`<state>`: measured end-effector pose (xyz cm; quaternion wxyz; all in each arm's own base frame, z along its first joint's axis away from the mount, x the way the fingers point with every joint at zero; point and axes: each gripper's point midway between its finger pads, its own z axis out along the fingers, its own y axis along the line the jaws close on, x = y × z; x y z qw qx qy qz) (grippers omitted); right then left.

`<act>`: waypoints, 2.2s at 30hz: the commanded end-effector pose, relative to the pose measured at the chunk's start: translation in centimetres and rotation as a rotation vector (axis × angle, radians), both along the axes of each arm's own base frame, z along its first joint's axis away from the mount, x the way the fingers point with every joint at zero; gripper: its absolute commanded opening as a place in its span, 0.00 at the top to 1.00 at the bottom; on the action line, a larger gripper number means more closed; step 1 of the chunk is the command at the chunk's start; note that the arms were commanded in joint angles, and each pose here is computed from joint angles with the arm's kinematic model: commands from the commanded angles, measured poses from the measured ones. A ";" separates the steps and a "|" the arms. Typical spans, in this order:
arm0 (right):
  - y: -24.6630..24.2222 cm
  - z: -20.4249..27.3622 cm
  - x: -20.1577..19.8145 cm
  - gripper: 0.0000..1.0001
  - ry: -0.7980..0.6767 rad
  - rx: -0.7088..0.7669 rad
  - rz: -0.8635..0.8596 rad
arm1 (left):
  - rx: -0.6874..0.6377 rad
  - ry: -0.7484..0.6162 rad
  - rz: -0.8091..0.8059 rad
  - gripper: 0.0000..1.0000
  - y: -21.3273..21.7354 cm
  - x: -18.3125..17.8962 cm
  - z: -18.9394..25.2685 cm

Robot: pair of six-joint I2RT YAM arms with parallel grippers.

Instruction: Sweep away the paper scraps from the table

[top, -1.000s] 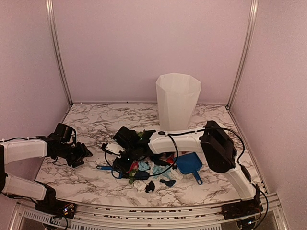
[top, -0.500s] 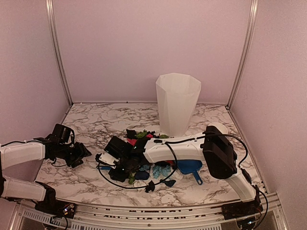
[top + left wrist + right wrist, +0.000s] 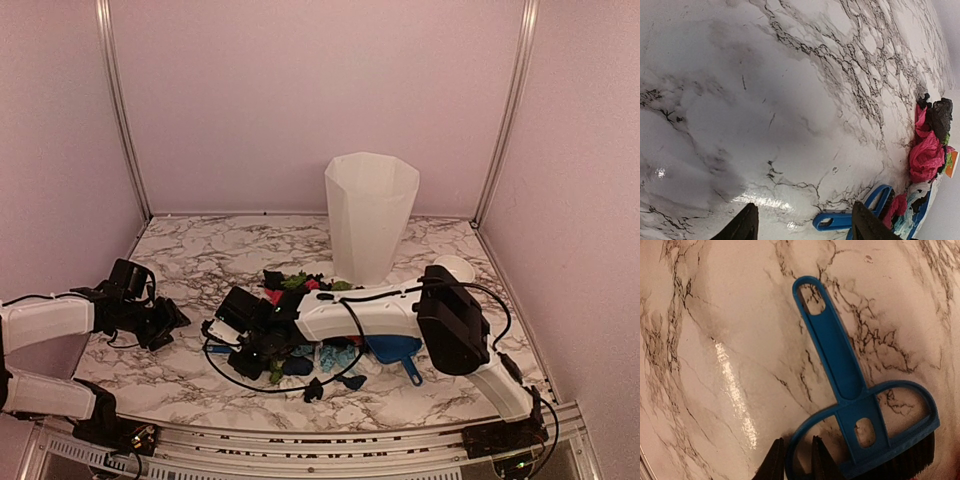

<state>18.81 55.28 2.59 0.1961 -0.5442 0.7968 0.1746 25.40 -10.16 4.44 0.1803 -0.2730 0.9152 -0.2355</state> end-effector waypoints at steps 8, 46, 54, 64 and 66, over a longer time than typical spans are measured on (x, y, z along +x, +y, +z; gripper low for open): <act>0.3 -1.8 -0.6 1.00 -0.005 -0.048 -0.034 | -0.064 0.003 0.017 0.36 -0.6 -0.6 -0.5; 2.3 7.0 3.3 1.00 0.111 0.302 -0.190 | -0.403 -0.104 0.016 0.50 -4.8 1.5 2.8; 2.4 7.0 3.3 1.00 0.111 0.305 -0.191 | -0.400 -0.076 0.010 0.59 -5.2 1.7 1.6; 2.0 6.7 3.4 1.00 0.105 0.291 -0.196 | -0.406 -0.091 -0.024 0.89 -6.4 2.6 1.9; 1.9 6.7 3.4 1.00 0.101 0.288 -0.199 | -0.403 -0.093 -0.036 1.00 -6.7 2.7 2.0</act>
